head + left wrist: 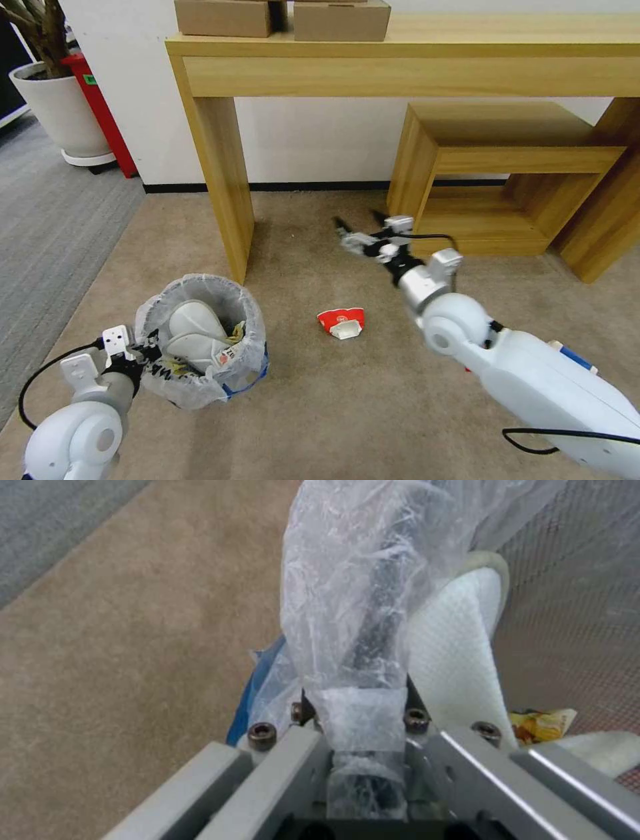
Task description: Pick up the trash bin and place the garbage on the floor into it.
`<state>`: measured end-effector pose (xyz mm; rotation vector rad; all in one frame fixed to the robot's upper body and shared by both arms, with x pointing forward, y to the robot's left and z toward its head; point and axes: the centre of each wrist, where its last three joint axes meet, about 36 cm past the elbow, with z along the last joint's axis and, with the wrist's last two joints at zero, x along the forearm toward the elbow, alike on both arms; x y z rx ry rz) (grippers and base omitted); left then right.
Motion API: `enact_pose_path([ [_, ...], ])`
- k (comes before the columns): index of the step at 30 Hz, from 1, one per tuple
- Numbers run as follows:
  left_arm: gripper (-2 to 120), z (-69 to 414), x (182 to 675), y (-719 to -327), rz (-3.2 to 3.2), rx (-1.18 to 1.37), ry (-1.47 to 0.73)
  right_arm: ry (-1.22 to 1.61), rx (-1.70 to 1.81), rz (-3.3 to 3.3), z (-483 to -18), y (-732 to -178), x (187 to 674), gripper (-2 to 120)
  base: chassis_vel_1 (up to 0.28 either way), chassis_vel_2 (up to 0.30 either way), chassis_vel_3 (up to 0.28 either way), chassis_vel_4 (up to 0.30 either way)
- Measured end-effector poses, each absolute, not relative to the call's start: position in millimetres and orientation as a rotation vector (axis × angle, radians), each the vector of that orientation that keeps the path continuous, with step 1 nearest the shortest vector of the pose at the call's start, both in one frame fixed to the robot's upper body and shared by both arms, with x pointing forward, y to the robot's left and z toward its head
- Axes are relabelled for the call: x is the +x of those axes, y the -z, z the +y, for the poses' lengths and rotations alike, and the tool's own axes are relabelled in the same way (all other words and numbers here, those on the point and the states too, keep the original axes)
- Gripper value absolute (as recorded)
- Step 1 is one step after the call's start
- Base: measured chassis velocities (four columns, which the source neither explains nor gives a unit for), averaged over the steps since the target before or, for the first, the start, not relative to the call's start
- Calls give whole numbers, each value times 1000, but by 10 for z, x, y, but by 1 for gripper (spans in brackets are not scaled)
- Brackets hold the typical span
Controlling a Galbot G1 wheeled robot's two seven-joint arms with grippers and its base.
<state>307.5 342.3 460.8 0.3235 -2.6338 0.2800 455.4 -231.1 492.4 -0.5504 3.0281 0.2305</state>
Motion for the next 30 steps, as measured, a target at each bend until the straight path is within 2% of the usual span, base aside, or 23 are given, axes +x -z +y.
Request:
enact_pose_path([
  [13, 1, 3424, 3073, -4679, -2652, 313, -266, -155, -171, 3003, -3015, -4729, 4028, 100, 0, 0, 0, 0],
  [30, 1, 3409, 3096, -4685, -2660, 302, -273, -67, -67, 3007, -3173, -4420, 3728, 100, 0, 0, 0, 0],
])
